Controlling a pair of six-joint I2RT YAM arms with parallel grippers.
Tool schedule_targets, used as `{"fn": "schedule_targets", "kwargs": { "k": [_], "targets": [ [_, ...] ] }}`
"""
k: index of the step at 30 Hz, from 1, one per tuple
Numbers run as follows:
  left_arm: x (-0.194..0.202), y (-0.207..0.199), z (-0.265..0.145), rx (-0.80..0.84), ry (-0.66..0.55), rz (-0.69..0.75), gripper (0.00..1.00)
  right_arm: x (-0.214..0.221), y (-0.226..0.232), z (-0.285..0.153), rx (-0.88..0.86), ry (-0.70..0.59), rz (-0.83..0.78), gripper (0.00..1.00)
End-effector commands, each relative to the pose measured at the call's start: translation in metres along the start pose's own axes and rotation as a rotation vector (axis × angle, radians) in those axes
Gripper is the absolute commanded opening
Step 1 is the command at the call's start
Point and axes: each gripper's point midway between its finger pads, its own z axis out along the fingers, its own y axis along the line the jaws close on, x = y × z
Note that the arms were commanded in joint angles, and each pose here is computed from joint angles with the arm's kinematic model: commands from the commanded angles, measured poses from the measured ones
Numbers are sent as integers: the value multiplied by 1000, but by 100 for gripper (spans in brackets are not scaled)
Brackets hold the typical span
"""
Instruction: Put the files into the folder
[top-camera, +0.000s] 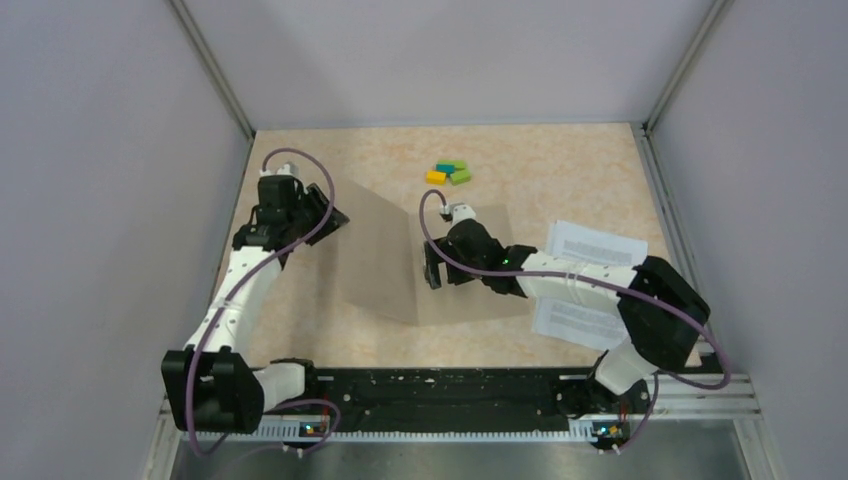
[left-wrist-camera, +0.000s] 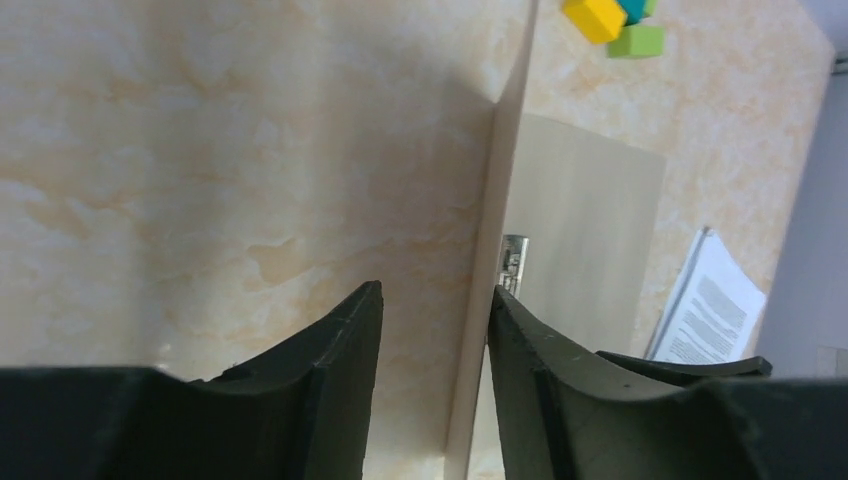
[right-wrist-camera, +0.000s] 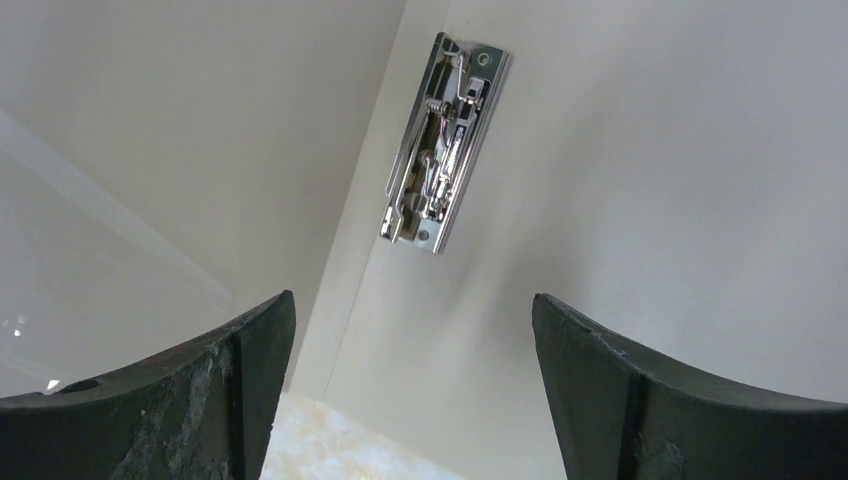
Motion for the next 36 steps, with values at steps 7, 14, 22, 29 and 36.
{"fn": "schedule_targets", "kwargs": {
  "k": [7,14,22,29,36],
  "targets": [
    [-4,49,7,-289,86,97,52,-8,-2,45,78,15,0,88],
    [7,70,21,-384,127,117,46,7,-17,66,205,47,-55,86],
    [27,78,56,-390,149,61,35,19,-36,78,300,65,-58,72],
    [-3,85,72,-488,99,86,40,17,-61,72,381,61,-8,55],
    [-65,42,40,-436,-33,190,63,18,-66,70,406,66,1,53]
  ]
}}
